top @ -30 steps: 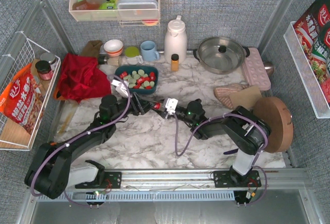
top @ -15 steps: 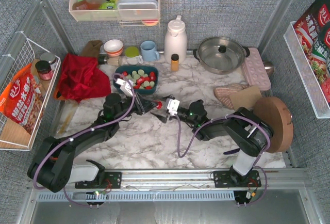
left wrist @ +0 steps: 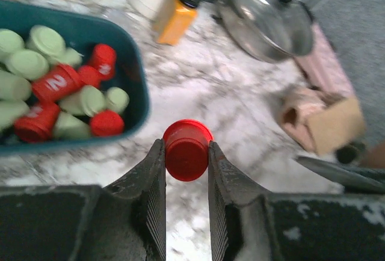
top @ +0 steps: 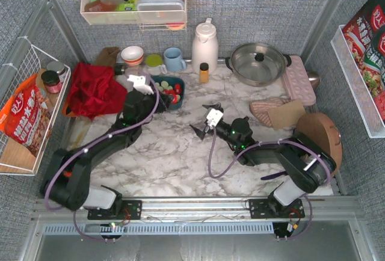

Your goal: Mix the coffee capsules in the storage basket

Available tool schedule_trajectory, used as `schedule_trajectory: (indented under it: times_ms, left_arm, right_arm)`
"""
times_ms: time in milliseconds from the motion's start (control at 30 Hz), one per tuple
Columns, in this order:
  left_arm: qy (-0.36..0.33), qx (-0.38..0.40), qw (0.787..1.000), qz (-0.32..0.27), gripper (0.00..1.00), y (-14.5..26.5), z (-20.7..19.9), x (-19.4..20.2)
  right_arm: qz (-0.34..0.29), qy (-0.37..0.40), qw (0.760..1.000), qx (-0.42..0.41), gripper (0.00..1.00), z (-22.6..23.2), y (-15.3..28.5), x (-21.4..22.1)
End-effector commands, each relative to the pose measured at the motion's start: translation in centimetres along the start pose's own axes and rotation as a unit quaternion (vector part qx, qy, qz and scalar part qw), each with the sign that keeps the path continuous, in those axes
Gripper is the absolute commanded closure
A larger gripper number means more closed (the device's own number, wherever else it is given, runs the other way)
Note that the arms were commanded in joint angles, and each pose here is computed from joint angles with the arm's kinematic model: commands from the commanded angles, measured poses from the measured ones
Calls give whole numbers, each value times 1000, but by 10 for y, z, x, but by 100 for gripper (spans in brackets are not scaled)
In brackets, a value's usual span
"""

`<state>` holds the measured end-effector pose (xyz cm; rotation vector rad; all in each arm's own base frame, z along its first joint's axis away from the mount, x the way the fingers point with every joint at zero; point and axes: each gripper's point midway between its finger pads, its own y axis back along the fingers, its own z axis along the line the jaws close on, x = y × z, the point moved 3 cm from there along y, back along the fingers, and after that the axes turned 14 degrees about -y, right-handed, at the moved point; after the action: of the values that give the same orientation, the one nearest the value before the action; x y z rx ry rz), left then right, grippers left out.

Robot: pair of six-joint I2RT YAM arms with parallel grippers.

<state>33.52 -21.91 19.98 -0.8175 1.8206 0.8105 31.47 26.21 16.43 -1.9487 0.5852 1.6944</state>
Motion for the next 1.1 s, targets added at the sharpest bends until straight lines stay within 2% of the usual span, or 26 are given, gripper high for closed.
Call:
schedule_trajectory:
  times_ms: [0, 267, 400, 600, 733, 867, 967, 1067]
  left_arm:
    - [-63, -79, 995, 18, 93, -36, 40, -3]
    - [-81, -128, 987, 56, 92, -130, 97, 5]
    - [-103, -149, 983, 29, 89, -156, 116, 13]
    - [-110, -140, 983, 46, 87, -176, 126, 31]
    - [-136, -175, 974, 39, 86, -175, 142, 39]
    - [-147, -176, 973, 36, 83, -176, 146, 44]
    - [-134, -167, 974, 73, 75, -180, 144, 55]
    - [-116, -161, 974, 107, 52, -180, 142, 65]
  right_arm:
    - [51, 2, 996, 75, 1, -24, 12, 8]
    - [95, 32, 988, 116, 1, -43, 28, 12]
    - [98, 31, 987, 121, 1, -47, 31, 13]
    - [100, 27, 987, 122, 1, -49, 31, 16]
    - [97, 21, 989, 114, 1, -46, 30, 17]
    - [97, 17, 989, 106, 1, -44, 29, 17]
    - [100, 18, 989, 107, 1, -45, 29, 19]
    - [103, 15, 988, 114, 1, -46, 30, 18]
